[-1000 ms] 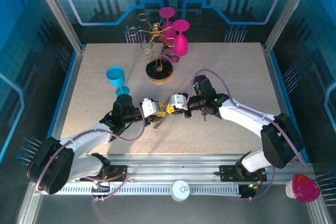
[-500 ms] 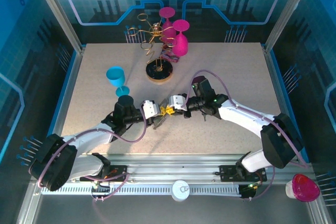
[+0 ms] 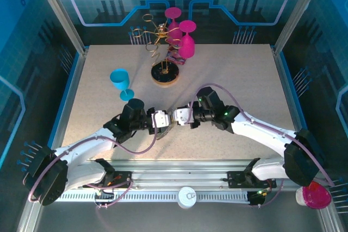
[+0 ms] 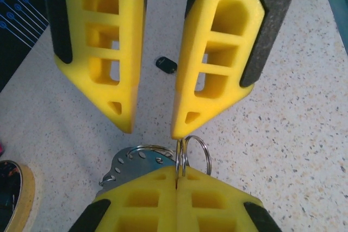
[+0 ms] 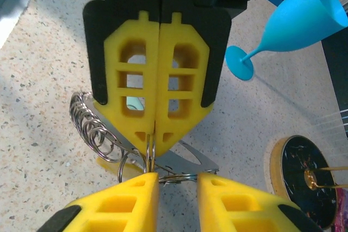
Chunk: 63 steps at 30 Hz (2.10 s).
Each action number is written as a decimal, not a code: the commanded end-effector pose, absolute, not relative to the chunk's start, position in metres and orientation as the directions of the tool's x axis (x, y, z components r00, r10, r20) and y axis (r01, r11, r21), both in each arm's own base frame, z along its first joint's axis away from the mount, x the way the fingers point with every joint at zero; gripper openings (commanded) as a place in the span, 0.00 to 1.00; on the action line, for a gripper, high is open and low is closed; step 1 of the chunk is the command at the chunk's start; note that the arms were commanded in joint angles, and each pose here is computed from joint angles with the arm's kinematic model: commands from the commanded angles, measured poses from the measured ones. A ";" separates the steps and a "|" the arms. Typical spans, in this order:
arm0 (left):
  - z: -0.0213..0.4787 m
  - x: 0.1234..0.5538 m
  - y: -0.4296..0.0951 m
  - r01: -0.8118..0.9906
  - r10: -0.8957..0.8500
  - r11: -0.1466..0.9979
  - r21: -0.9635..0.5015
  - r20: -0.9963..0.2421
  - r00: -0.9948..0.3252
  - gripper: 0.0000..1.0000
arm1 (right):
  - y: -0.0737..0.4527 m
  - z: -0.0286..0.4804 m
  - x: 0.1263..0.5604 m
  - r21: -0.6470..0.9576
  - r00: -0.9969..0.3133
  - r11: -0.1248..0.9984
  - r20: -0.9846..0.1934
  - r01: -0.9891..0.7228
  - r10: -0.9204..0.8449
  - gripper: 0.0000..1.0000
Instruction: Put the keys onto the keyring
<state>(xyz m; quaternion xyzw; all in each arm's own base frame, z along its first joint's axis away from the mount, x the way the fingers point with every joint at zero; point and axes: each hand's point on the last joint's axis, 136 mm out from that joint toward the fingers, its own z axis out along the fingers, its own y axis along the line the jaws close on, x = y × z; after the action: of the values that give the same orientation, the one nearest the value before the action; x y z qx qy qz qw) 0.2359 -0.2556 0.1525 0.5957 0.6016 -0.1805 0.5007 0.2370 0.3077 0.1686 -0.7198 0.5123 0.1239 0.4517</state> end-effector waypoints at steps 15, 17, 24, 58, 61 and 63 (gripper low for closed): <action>0.165 0.235 -0.258 0.886 0.538 0.222 0.407 -0.809 0.237 0.00 | 0.302 0.169 0.220 -0.452 0.379 0.016 -0.767 -0.892 -0.519 0.25; 0.166 0.233 -0.259 0.888 0.528 0.220 0.404 -0.815 0.240 0.00 | 0.302 0.170 0.219 -0.441 0.367 0.040 -0.790 -0.896 -0.491 0.25; 0.168 0.232 -0.261 0.892 0.521 0.213 0.398 -0.819 0.241 0.00 | 0.310 0.164 0.220 -0.437 0.369 0.046 -0.808 -0.898 -0.458 0.23; 0.163 0.226 -0.252 0.887 0.518 0.247 0.390 -0.827 0.219 0.28 | 0.324 0.170 0.218 -0.370 0.329 0.068 -0.885 -0.926 -0.330 0.00; 0.161 0.224 -0.250 0.888 0.508 0.267 0.376 -0.837 0.202 0.29 | 0.321 0.172 0.217 -0.355 0.320 0.069 -0.898 -0.932 -0.302 0.00; 0.159 0.224 -0.249 0.889 0.501 0.277 0.365 -0.844 0.191 0.30 | 0.320 0.172 0.216 -0.345 0.313 0.065 -0.904 -0.936 -0.289 0.00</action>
<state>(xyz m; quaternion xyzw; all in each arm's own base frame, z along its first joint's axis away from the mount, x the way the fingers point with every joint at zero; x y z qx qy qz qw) 0.2281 -0.2467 0.1553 0.5807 0.6136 -0.1715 0.5068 0.2184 0.3180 0.1537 -0.6237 0.5271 0.2770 0.5064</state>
